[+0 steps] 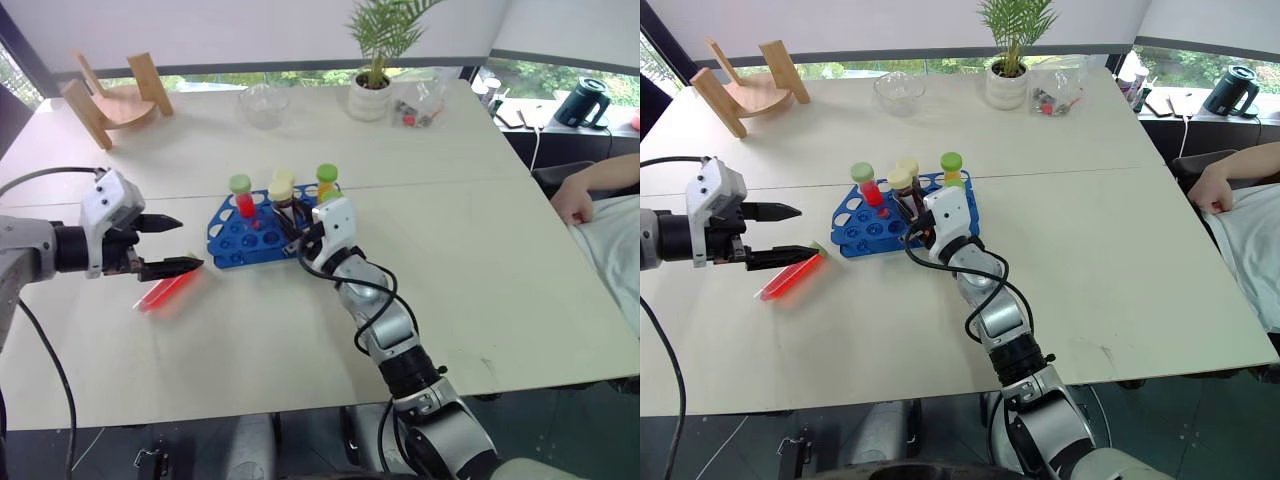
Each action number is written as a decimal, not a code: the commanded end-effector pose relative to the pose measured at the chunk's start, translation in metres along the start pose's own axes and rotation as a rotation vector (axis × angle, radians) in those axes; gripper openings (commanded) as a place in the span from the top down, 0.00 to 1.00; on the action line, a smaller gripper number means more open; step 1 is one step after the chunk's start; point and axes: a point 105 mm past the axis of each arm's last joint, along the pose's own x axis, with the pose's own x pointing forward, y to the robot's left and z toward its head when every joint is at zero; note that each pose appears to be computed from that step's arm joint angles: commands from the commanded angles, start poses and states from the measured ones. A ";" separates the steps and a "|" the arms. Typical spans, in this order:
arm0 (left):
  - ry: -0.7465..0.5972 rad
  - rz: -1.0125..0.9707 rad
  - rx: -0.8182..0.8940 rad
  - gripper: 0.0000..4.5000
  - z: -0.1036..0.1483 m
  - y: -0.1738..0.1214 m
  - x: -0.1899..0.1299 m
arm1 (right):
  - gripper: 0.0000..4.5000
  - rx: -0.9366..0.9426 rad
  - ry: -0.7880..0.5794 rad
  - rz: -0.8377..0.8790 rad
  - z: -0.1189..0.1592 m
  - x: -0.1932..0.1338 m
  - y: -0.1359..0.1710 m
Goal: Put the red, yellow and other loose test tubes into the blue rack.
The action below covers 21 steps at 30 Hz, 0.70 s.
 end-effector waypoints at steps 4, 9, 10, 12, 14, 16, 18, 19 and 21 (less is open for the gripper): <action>-0.011 0.016 0.042 0.00 0.010 0.001 -0.005 | 0.27 -0.020 -0.080 0.021 0.022 0.002 0.007; 0.035 0.087 0.041 0.00 0.005 0.010 -0.009 | 0.01 -0.052 -0.164 0.108 0.054 -0.009 0.021; 0.061 0.112 0.035 0.00 0.004 0.015 -0.010 | 0.01 -0.042 -0.182 0.139 0.066 -0.012 0.022; 0.111 0.137 0.022 0.00 0.002 0.021 -0.016 | 0.01 -0.027 -0.206 0.208 0.086 -0.017 0.025; 0.182 0.153 0.026 0.00 0.002 0.029 -0.024 | 0.01 0.015 -0.209 0.316 0.109 -0.027 0.023; 0.221 0.143 0.016 0.00 0.004 0.034 -0.029 | 0.01 0.056 -0.192 0.436 0.127 -0.038 0.022; 0.315 0.082 -0.034 0.00 0.001 0.030 -0.026 | 0.01 0.077 -0.090 0.604 0.133 -0.056 0.017; 0.362 0.053 -0.059 0.00 -0.002 0.028 -0.025 | 0.01 0.087 -0.032 0.666 0.134 -0.063 0.015; 0.468 0.003 -0.085 0.00 -0.013 0.025 -0.019 | 0.01 0.091 0.066 0.771 0.134 -0.077 0.012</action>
